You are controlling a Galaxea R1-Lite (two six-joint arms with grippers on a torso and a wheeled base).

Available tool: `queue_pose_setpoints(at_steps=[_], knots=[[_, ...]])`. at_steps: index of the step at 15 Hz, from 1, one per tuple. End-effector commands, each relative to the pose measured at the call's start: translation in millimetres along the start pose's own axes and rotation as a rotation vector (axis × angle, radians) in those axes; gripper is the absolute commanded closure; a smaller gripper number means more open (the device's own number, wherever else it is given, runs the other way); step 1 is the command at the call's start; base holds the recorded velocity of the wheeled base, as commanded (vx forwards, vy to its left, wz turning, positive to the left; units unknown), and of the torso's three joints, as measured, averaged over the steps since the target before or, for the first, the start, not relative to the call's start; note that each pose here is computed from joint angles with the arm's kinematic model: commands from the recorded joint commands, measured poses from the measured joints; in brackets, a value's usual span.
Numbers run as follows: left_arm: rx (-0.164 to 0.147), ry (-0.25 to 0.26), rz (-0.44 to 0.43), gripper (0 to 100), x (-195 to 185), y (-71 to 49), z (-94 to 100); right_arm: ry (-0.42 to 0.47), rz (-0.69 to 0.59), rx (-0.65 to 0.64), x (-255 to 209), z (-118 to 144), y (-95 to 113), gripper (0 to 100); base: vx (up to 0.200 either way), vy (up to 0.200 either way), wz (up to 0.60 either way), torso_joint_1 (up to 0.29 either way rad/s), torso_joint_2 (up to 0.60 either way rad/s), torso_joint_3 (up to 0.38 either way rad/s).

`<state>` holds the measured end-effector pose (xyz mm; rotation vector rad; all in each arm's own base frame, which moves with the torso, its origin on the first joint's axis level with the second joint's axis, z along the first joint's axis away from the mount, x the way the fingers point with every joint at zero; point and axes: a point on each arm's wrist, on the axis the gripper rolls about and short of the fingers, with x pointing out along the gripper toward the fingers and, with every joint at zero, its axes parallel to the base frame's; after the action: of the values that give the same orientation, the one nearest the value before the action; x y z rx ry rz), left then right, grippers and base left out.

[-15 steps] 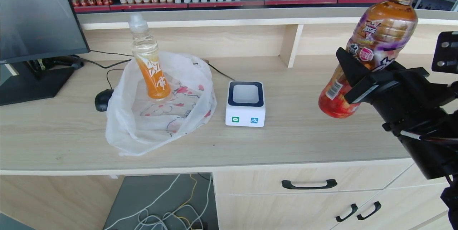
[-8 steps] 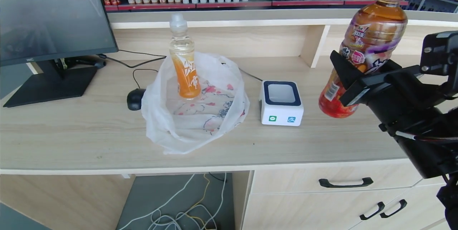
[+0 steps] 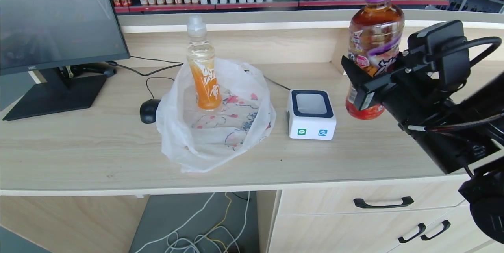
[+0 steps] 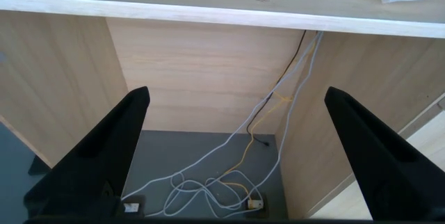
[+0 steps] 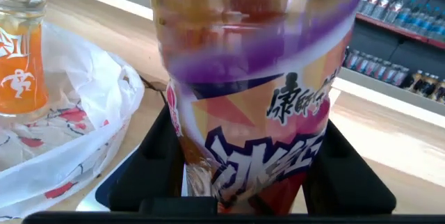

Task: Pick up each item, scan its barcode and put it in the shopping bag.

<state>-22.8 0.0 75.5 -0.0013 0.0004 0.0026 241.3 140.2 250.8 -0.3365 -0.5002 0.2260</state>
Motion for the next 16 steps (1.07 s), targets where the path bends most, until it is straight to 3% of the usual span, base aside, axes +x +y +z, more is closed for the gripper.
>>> queue_pose_setpoints(at_steps=[1, 6, 9, 16], knots=[[0.000, 0.000, 0.001, 0, 0.0, 0.0, 0.0, -0.018, -0.005, -0.065, 20.6, 1.6, 6.3, 100, 0.000, 0.000, 0.00, 0.000, 0.00, 0.000], [0.000, 0.000, 0.001, 0, 0.0, 0.0, 0.0, -0.036, 0.020, -0.284, 24.4, 4.1, 17.3, 100, 0.000, 0.000, 0.00, 0.000, 0.00, 0.000], [0.000, 0.000, 0.001, 0, 0.0, 0.0, 0.0, -0.036, 0.020, -0.352, 25.2, 1.1, 18.8, 100, 0.000, 0.000, 0.00, 0.000, 0.00, 0.000], [0.000, 0.000, 0.001, 0, 0.0, 0.0, 0.0, -0.195, 0.152, -0.512, 33.7, -7.6, 31.6, 100, 0.000, 0.000, 0.00, 0.000, 0.00, 0.000]])
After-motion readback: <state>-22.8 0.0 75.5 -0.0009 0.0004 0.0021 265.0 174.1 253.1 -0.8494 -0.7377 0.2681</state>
